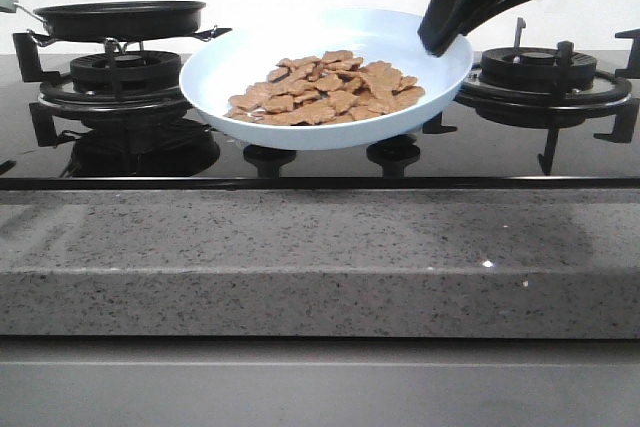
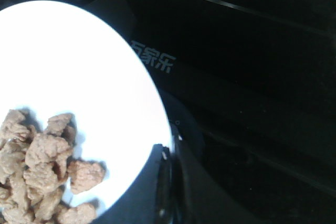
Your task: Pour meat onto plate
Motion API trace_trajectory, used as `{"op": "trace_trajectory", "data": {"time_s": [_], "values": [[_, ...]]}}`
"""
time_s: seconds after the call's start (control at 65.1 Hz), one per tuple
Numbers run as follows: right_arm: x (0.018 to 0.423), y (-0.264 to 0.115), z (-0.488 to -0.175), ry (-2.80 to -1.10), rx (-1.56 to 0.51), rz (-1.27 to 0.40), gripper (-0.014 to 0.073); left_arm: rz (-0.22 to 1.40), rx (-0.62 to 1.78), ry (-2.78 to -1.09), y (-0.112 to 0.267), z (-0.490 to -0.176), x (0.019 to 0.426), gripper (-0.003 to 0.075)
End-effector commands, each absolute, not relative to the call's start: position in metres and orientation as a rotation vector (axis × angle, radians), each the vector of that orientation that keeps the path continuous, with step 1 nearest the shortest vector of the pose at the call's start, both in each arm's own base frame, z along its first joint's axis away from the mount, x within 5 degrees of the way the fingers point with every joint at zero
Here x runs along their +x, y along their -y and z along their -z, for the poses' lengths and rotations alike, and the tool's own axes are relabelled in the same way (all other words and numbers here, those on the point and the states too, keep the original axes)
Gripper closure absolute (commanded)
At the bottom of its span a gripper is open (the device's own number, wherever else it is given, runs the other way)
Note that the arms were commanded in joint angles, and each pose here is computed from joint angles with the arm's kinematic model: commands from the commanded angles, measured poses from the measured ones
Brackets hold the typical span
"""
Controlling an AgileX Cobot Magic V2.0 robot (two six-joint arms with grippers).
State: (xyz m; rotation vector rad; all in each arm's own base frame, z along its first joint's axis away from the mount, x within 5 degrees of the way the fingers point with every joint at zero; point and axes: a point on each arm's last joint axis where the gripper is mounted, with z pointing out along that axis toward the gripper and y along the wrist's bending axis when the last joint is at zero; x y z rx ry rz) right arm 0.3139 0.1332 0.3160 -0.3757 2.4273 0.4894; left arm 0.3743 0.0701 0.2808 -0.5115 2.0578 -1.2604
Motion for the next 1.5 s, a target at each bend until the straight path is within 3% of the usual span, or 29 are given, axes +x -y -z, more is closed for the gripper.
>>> {"op": "trace_trajectory", "data": {"time_s": [0.0,0.276,0.568,0.752,0.983,1.213,1.49], "values": [[0.310,-0.131,-0.345,-2.297,-0.344,-0.513,0.0664,1.224,-0.365,-1.975,-0.068,-0.334,0.353,0.0217],[0.310,-0.131,-0.345,-2.297,-0.344,-0.513,0.0664,0.947,-0.147,-2.015,-0.047,-0.391,0.301,0.0218],[0.310,-0.131,-0.345,-2.297,-0.344,-0.513,0.0664,0.526,0.116,-2.062,0.019,-0.437,0.228,0.0230],[0.310,-0.131,-0.345,-2.296,-0.344,-0.513,0.0664,0.358,0.157,-2.102,0.040,-0.430,0.185,0.0230],[0.310,-0.131,-0.346,-2.294,-0.343,-0.513,0.0664,0.250,0.168,-2.177,0.042,-0.389,0.150,0.0230],[0.315,-0.127,-0.378,-2.233,-0.334,-0.532,0.0664,0.235,0.177,-2.229,0.040,-0.364,0.140,0.0230],[0.355,-0.114,-0.400,-2.224,-0.290,-0.528,0.0664,0.239,0.176,-2.232,0.040,-0.363,0.140,0.0230]]}}
